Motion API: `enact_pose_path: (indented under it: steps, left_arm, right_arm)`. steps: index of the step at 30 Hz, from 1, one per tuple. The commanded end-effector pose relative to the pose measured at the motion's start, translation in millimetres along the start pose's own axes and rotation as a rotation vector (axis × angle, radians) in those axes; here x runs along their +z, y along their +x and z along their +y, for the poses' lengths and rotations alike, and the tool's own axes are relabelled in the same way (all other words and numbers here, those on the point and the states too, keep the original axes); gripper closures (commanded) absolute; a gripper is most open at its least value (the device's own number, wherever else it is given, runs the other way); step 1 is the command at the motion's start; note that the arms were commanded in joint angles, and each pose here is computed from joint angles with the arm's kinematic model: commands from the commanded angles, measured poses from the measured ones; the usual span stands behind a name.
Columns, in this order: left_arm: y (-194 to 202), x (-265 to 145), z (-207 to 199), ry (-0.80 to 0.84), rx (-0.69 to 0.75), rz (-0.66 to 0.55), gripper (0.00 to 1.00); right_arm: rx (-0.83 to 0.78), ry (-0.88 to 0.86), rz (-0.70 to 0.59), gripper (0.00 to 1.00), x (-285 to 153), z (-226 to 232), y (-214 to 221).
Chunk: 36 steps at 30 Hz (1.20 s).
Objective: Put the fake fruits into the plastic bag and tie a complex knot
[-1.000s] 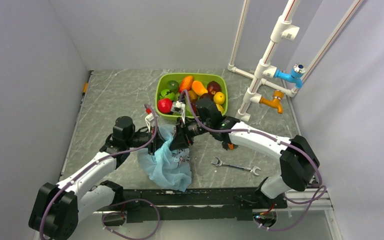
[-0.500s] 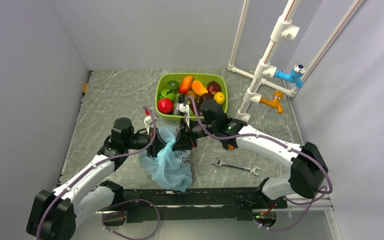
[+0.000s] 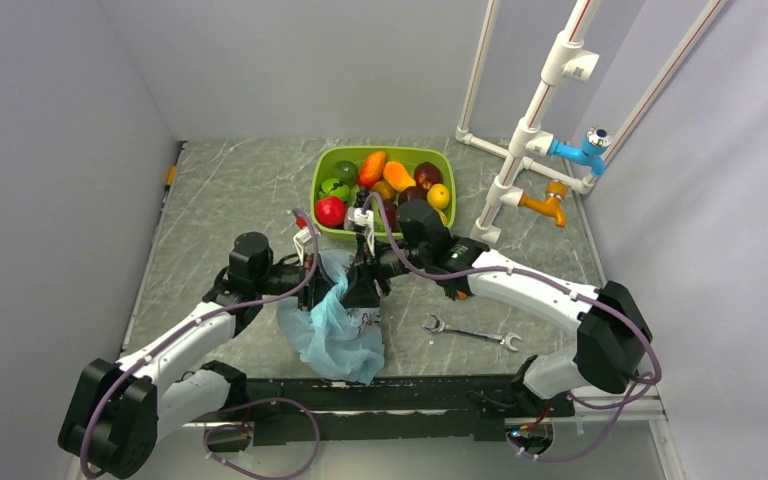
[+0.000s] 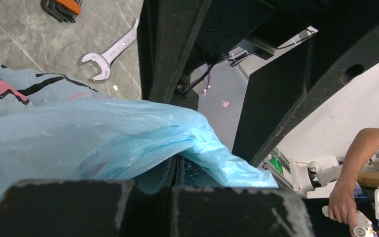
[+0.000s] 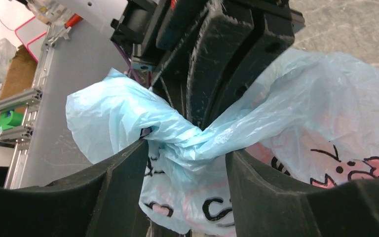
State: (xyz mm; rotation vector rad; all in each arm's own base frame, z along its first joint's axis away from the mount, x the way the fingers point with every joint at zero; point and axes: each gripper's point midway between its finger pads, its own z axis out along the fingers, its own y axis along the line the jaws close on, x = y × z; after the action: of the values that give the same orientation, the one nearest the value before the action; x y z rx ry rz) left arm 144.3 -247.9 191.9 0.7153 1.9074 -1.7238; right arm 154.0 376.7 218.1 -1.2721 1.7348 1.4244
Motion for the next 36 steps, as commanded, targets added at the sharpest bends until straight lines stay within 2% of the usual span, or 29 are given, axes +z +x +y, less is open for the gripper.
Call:
enact_pose_path:
  steps: [1,3,6,11,13,28,30,33,34,36]
  left_arm:
    - [-14,2,-14,0.049,0.072,-0.022,1.0]
    - [-13,1,-15,0.05,0.071,-0.026,1.0]
    - [-13,1,-15,0.049,0.071,-0.03,1.0]
    - [-14,1,-15,0.054,0.08,-0.028,1.0]
    - [-14,2,-15,0.054,0.079,-0.024,1.0]
    - [-19,7,-16,0.066,0.093,-0.017,1.0]
    - [-20,8,-16,0.068,0.094,-0.016,1.0]
    - [-18,6,-16,0.058,0.102,0.005,1.0]
    - [-16,4,-15,0.046,0.1,0.012,0.97]
    - [-13,-3,-10,0.009,0.089,0.014,0.8]
  right_arm:
    - [-0.024,0.044,-0.019,0.35,-23,-1,-12]
    - [-0.006,0.08,-0.016,0.3,-39,-4,-5]
    - [0.01,0.094,-0.011,0.3,-54,2,5]
    - [0.041,0.084,-0.018,0.49,-49,1,16]
    - [0.035,0.072,-0.021,0.51,-43,-1,13]
    - [-0.036,-0.023,-0.064,0.51,-3,7,-13]
    - [-0.04,-0.025,-0.059,0.63,-2,8,-11]
    - [-0.054,-0.015,-0.046,0.91,-5,7,-6]
    - [-0.062,-0.012,-0.045,1.0,-7,7,-4]
    - [-0.074,0.0,-0.036,1.0,-11,6,-1]
